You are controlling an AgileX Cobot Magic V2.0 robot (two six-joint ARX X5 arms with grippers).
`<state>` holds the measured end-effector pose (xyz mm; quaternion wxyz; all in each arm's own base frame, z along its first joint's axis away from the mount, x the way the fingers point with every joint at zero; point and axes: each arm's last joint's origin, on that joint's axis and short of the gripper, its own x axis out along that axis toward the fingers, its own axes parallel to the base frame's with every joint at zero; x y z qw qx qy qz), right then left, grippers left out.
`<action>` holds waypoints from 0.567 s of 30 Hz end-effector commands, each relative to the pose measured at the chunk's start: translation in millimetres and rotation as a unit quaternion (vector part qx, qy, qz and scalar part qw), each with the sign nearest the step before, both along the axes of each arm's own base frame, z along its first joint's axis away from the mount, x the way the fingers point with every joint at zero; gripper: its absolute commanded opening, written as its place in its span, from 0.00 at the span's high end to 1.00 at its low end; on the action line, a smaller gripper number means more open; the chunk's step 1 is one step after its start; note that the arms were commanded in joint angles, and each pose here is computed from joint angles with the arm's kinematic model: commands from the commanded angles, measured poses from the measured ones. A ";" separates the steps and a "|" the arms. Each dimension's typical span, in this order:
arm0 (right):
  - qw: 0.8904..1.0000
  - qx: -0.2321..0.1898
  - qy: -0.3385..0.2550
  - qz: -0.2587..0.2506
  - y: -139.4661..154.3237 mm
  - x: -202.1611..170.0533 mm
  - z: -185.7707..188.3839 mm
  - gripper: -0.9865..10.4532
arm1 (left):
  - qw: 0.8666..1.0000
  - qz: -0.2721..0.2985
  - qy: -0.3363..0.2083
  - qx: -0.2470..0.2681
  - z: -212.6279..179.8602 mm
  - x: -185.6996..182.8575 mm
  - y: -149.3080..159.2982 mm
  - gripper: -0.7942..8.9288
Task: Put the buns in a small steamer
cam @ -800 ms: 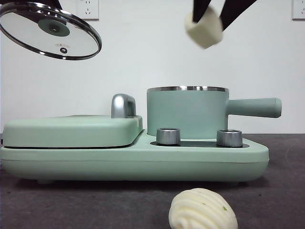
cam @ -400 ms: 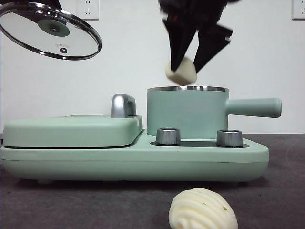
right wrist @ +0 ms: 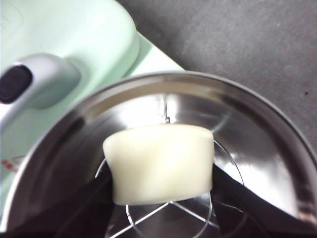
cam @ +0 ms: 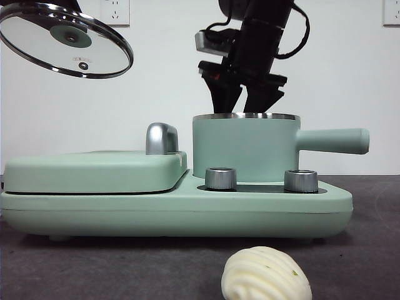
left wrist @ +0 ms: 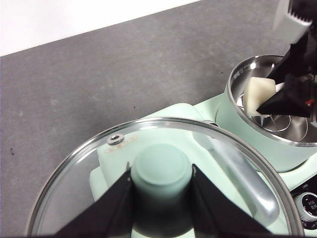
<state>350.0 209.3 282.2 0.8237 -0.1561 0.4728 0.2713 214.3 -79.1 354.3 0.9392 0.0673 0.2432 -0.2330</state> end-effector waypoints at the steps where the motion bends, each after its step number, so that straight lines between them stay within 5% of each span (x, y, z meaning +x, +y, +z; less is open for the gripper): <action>1: 1.000 -0.008 0.003 0.005 6.0 7.3 -8.9 0.67 | 1.000 -0.002 -0.028 -0.009 8.6 1.1 -1.1 0.90; 10: 1.000 -0.016 -0.010 0.009 6.6 8.8 -7.9 0.54 | 1.000 -0.001 -0.029 -0.011 9.0 1.1 -1.1 0.90; 17: 0.997 0.034 -0.072 0.002 -8.9 -25.0 69.2 0.54 | 1.000 -0.001 -0.029 -0.011 9.0 1.1 -1.1 0.90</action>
